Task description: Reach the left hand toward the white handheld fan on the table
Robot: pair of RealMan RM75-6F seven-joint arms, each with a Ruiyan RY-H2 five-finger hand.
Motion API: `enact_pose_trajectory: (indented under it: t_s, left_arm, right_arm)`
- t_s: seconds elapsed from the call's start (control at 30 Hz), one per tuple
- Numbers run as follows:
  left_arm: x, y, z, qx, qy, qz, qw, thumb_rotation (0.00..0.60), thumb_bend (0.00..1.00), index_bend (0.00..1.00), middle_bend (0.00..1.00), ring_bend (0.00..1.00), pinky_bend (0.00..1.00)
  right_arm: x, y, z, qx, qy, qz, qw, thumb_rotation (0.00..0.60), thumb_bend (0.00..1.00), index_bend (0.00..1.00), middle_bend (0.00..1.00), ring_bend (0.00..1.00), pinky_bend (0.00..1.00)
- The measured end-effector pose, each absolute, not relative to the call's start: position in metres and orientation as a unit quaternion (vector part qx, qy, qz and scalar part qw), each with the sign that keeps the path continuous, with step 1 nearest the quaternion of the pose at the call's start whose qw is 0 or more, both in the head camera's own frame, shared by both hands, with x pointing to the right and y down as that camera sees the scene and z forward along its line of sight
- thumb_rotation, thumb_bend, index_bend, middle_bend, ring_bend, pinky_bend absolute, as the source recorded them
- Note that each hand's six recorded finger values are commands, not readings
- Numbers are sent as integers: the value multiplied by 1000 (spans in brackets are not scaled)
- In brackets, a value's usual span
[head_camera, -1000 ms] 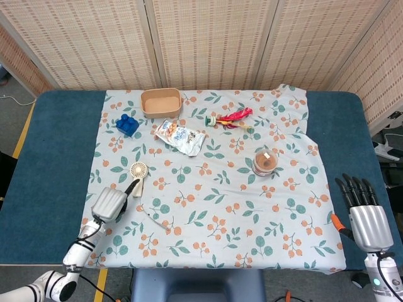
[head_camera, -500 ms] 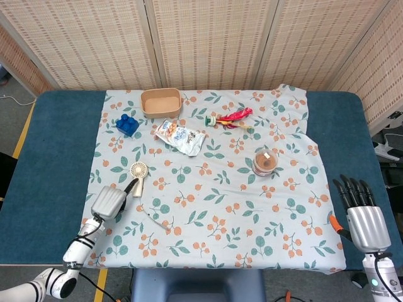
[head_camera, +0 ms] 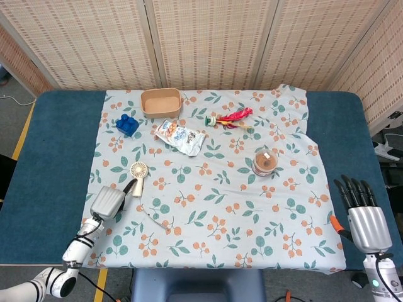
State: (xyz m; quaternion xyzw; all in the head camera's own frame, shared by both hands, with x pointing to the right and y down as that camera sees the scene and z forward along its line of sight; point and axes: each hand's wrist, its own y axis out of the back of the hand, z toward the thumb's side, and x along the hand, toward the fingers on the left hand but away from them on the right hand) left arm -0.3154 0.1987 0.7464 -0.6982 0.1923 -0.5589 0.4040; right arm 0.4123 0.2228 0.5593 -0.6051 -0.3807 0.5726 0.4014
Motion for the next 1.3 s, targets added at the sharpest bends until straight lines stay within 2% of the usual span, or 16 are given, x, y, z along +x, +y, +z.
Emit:
enact_pose_trajectory:
  t_s: [1.0, 1.13, 1.2, 1.3]
  left_arm:
    - [-319, 201, 759, -698, 156, -576, 396, 600, 998, 78, 1000, 903, 1000]
    - [-319, 200, 757, -698, 157, -575, 397, 600, 995, 32, 1000, 899, 1000]
    - [-317, 197, 751, -697, 168, -570, 402, 600, 959, 7, 990, 882, 1000]
    - [-315, 191, 730, -695, 206, -546, 420, 600, 790, 0, 902, 819, 1000]
  right_arm:
    - [412, 223, 559, -603, -380, 575, 402, 600, 184, 0, 0, 0, 0]
    - [412, 223, 558, -602, -380, 575, 403, 600, 184, 0, 0, 0, 0]
    - [412, 223, 558, -602, -381, 574, 404, 600, 184, 0, 0, 0, 0]
    - [410, 225, 556, -604, -381, 571, 406, 600, 184, 0, 0, 0, 0]
